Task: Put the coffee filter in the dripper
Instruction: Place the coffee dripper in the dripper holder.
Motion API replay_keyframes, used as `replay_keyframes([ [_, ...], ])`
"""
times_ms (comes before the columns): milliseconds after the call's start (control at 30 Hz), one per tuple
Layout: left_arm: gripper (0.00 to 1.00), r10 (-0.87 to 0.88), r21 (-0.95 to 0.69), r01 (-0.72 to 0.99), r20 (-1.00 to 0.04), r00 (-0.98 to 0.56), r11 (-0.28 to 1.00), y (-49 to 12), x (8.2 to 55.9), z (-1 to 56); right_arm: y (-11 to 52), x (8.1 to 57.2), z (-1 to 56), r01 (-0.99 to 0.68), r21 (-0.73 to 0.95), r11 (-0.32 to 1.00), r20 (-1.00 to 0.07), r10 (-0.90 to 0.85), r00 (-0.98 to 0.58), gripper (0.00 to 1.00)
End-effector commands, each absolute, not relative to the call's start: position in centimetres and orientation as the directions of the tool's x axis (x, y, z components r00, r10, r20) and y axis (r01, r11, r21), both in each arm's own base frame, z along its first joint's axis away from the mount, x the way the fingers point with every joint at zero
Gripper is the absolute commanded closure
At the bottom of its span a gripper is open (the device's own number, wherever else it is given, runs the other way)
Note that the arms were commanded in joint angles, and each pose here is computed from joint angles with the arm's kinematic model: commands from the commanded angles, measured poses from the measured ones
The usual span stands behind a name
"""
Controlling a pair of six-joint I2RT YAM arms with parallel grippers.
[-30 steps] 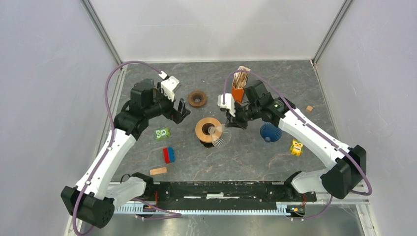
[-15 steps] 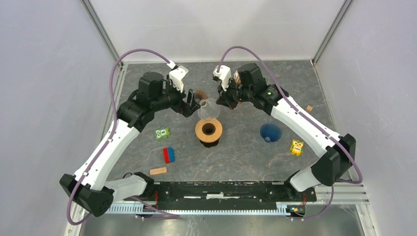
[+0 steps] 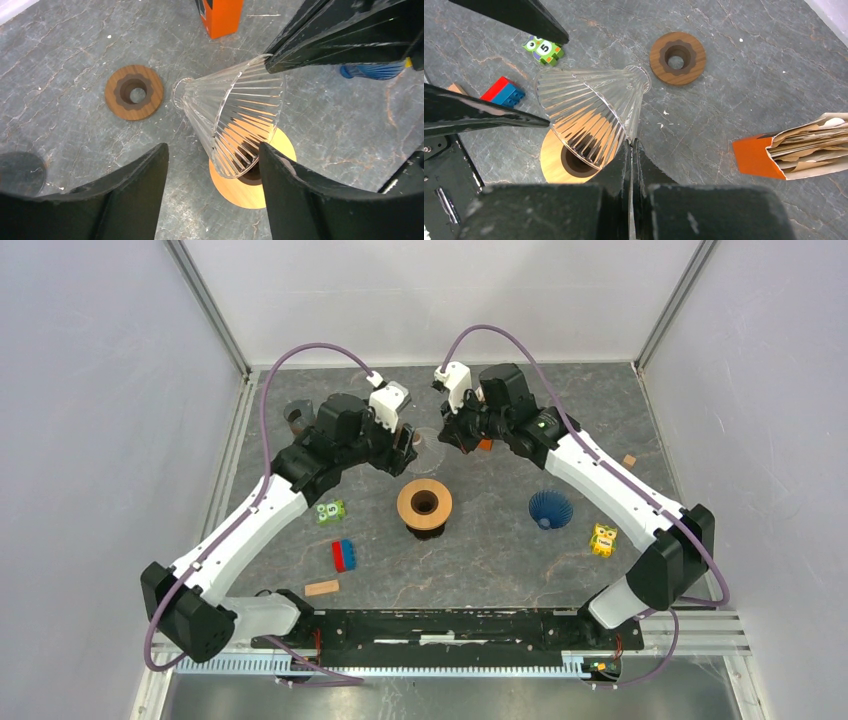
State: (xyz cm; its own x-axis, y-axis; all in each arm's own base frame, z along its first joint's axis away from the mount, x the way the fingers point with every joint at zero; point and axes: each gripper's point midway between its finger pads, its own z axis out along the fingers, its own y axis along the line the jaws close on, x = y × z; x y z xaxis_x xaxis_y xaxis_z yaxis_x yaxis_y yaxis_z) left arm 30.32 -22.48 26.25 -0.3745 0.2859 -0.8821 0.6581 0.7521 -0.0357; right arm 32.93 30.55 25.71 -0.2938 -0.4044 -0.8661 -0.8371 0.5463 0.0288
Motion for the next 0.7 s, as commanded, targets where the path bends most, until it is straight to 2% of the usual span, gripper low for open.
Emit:
replay_keyframes([
  [0,0.31,0.284,0.041,0.633,-0.915,-0.287,0.773,-22.5,32.1,26.8,30.9,33.8,29.3,-0.824,0.004,0.566,-0.913,-0.333,-0.234,1.0],
  [367,0.59,0.267,-0.032,0.675,-0.904,-0.334,0.737,-24.7,32.5,25.0,30.6,33.5,28.1,-0.819,0.02,0.574,-0.909,-0.33,-0.253,1.0],
  [433,0.68,0.266,-0.035,0.674,-0.903,-0.338,0.738,-24.7,32.6,24.8,30.7,33.3,27.7,-0.82,0.027,0.572,-0.907,-0.33,-0.261,1.0],
  [567,0.92,0.26,-0.05,0.679,-0.901,-0.347,0.733,-24.9,32.3,24.9,30.8,32.8,27.3,-0.835,0.031,0.549,-0.907,-0.336,-0.255,1.0],
  [600,0.97,0.261,-0.058,0.683,-0.897,-0.355,0.728,-24.9,32.0,24.8,30.8,32.6,27.3,-0.841,0.026,0.54,-0.907,-0.341,-0.247,0.96],
  [667,0.98,0.267,-0.088,0.708,-0.888,-0.375,0.701,-25.1,30.9,25.1,30.6,32.3,27.3,-0.85,0.014,0.527,-0.91,-0.345,-0.229,0.82],
])
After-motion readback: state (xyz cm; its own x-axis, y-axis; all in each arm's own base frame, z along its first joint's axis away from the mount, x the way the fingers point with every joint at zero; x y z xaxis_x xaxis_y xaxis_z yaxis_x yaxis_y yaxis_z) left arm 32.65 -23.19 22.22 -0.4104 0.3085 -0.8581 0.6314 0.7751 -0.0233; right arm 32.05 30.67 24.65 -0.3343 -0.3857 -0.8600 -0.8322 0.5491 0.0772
